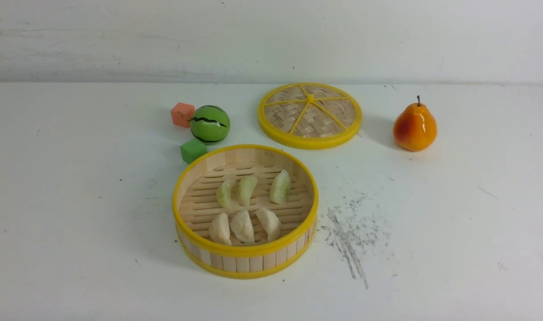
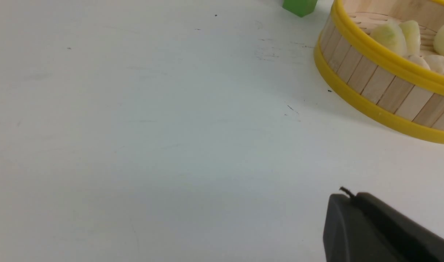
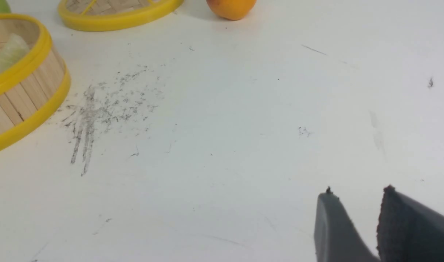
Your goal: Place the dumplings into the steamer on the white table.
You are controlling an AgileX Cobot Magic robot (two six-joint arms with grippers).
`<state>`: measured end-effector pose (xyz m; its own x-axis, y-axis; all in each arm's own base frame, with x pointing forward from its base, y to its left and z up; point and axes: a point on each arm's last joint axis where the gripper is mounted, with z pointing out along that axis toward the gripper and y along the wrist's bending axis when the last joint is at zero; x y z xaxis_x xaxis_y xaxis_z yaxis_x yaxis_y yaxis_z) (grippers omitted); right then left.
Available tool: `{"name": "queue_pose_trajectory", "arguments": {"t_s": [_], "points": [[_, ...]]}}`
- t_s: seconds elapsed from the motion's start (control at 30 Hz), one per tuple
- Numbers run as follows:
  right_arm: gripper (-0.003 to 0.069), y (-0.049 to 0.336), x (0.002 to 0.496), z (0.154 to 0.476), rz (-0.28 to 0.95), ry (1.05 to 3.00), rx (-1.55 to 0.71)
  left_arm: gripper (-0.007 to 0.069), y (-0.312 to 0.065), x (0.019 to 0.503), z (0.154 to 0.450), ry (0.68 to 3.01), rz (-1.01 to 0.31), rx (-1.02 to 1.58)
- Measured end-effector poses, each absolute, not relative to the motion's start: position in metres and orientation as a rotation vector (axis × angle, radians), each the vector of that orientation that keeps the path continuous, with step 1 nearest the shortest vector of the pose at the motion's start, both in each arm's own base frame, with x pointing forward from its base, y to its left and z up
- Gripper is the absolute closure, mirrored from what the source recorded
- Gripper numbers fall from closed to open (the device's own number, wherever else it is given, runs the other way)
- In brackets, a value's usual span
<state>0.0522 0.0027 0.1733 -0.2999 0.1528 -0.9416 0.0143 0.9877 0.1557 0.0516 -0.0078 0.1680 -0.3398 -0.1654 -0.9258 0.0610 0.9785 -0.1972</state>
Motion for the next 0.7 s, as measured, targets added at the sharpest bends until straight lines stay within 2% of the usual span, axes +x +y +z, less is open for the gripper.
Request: {"name": "queue_pose_trajectory", "arguments": {"t_s": [0.7], "points": [[0.0436, 0.0027, 0.0522, 0.1733, 0.137, 1.872, 0.121, 0.0597, -0.0078, 0.0516, 0.1680, 1.904, -0.231, -0.075]]}}
